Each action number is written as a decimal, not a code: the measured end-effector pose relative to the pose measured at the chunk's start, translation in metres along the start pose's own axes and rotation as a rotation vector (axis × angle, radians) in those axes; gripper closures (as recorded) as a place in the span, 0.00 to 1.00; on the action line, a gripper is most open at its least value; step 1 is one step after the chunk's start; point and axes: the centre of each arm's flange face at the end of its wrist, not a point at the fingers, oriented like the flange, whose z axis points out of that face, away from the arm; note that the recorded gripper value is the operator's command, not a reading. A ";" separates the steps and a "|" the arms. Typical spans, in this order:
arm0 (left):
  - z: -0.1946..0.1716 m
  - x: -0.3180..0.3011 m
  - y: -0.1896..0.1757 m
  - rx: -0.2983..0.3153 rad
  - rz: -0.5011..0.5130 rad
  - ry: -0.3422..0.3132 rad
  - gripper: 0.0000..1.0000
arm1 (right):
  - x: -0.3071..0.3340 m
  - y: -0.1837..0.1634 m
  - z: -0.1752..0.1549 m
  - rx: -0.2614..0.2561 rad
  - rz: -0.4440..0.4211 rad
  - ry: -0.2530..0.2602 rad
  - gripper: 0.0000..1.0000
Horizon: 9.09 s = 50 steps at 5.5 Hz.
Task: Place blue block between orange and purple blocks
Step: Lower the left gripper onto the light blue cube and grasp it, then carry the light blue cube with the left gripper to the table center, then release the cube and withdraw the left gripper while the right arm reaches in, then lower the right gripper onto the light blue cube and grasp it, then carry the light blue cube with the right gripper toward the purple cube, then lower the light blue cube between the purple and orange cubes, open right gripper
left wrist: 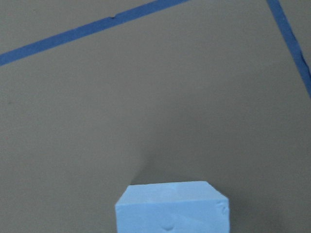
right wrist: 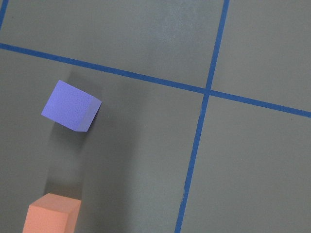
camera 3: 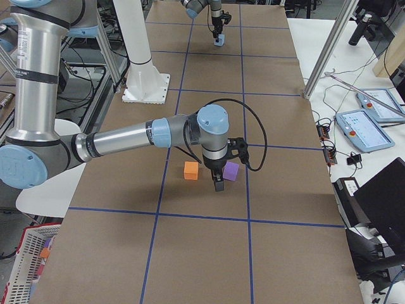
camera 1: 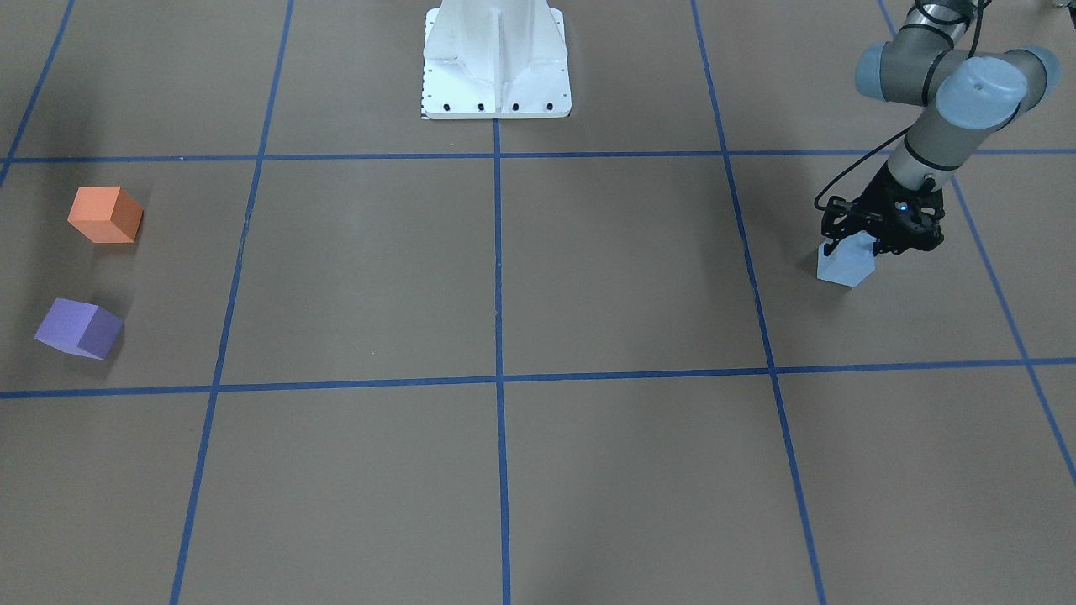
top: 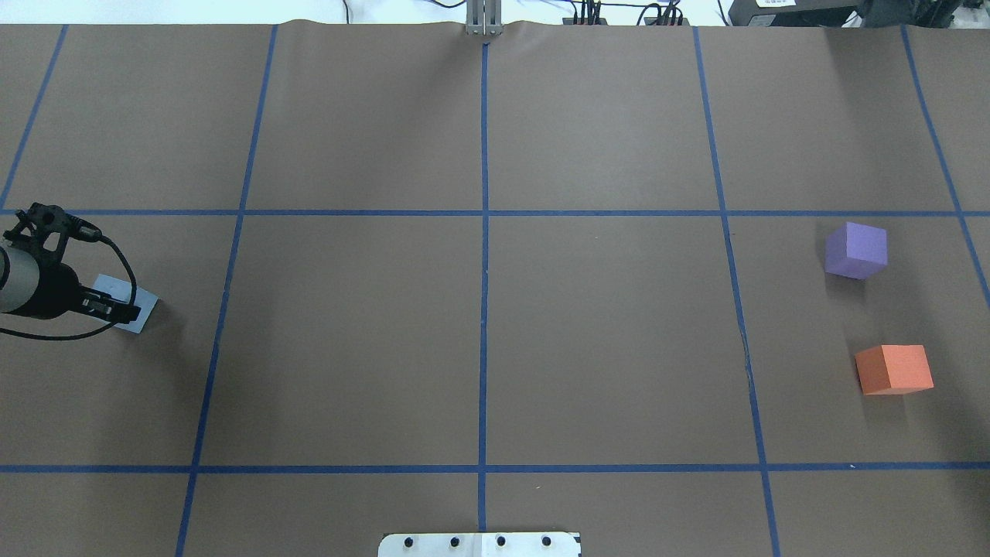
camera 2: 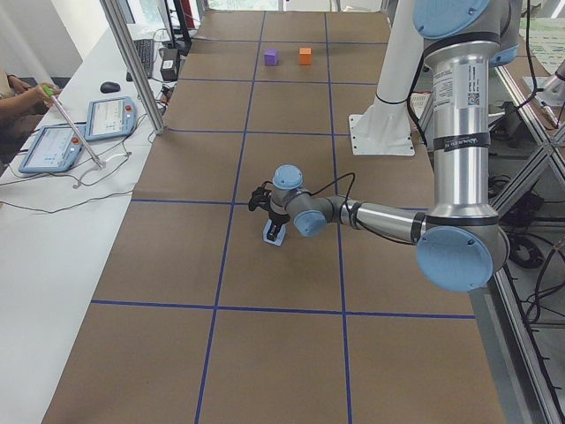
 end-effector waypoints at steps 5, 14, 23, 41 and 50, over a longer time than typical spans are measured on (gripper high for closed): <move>-0.041 0.339 -0.175 -0.111 -0.237 0.021 0.93 | 0.000 0.000 0.000 -0.001 0.001 0.000 0.00; -0.101 0.398 -0.249 -0.100 -0.187 -0.054 0.00 | -0.062 -0.025 -0.024 0.161 -0.187 -0.273 0.01; -0.169 -0.114 -0.075 -0.298 -0.067 -0.185 0.00 | -0.670 -0.108 0.091 0.098 0.011 -0.154 0.01; -0.194 -0.296 0.046 -0.056 -0.278 -0.047 0.00 | -0.240 -0.090 0.088 -0.019 0.064 -0.033 0.86; -0.195 -0.293 0.042 -0.035 -0.245 -0.050 0.00 | -0.180 -0.004 0.223 0.028 0.151 0.012 0.00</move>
